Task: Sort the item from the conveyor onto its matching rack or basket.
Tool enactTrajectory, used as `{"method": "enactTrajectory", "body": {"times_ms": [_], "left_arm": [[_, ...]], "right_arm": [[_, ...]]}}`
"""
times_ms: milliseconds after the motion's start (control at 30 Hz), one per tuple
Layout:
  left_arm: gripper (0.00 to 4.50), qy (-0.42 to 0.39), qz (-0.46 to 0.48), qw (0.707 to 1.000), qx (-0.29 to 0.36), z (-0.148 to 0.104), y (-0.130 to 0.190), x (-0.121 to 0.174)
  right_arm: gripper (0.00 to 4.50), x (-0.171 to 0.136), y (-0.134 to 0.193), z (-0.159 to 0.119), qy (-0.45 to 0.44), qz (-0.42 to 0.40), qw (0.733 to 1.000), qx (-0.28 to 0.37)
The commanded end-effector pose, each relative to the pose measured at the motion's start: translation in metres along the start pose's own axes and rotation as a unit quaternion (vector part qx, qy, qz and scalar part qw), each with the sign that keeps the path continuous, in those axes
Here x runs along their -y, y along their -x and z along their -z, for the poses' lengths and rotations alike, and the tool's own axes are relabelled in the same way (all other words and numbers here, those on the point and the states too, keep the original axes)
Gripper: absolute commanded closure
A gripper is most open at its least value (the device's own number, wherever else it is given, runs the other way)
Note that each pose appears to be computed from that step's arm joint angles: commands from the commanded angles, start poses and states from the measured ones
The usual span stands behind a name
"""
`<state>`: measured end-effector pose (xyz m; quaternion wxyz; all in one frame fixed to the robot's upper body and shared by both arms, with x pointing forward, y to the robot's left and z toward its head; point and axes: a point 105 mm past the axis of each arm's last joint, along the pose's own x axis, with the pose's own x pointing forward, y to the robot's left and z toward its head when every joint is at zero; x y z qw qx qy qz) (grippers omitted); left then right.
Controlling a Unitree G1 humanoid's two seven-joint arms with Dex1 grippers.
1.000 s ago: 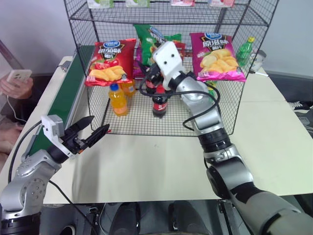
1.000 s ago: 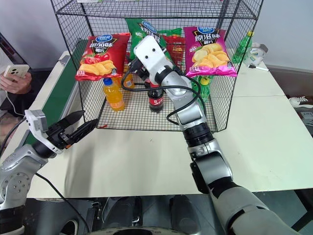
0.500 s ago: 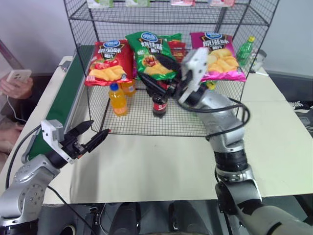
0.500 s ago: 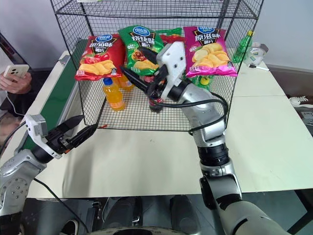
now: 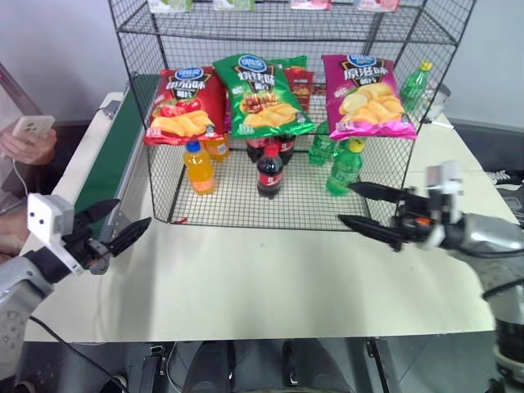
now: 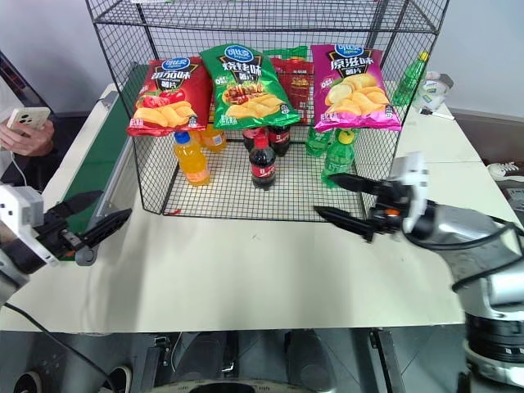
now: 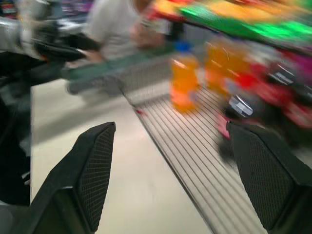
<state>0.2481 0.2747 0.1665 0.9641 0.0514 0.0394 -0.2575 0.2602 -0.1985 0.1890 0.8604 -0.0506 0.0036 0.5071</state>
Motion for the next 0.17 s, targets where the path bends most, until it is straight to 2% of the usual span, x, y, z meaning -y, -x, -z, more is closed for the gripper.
{"method": "enactTrajectory", "body": {"times_ms": [33,167], "left_arm": [[0.0,-0.019,-0.017,1.0,-0.018,0.001,0.011,-0.014],[0.0,-0.016,-0.018,1.0,0.0,0.001,0.01,-0.025]], "right_arm": [[0.72,0.0,0.011,0.0,0.028,-0.004,1.0,-0.002],[0.72,0.004,0.015,0.007,0.035,0.014,0.999,-0.007]]}}
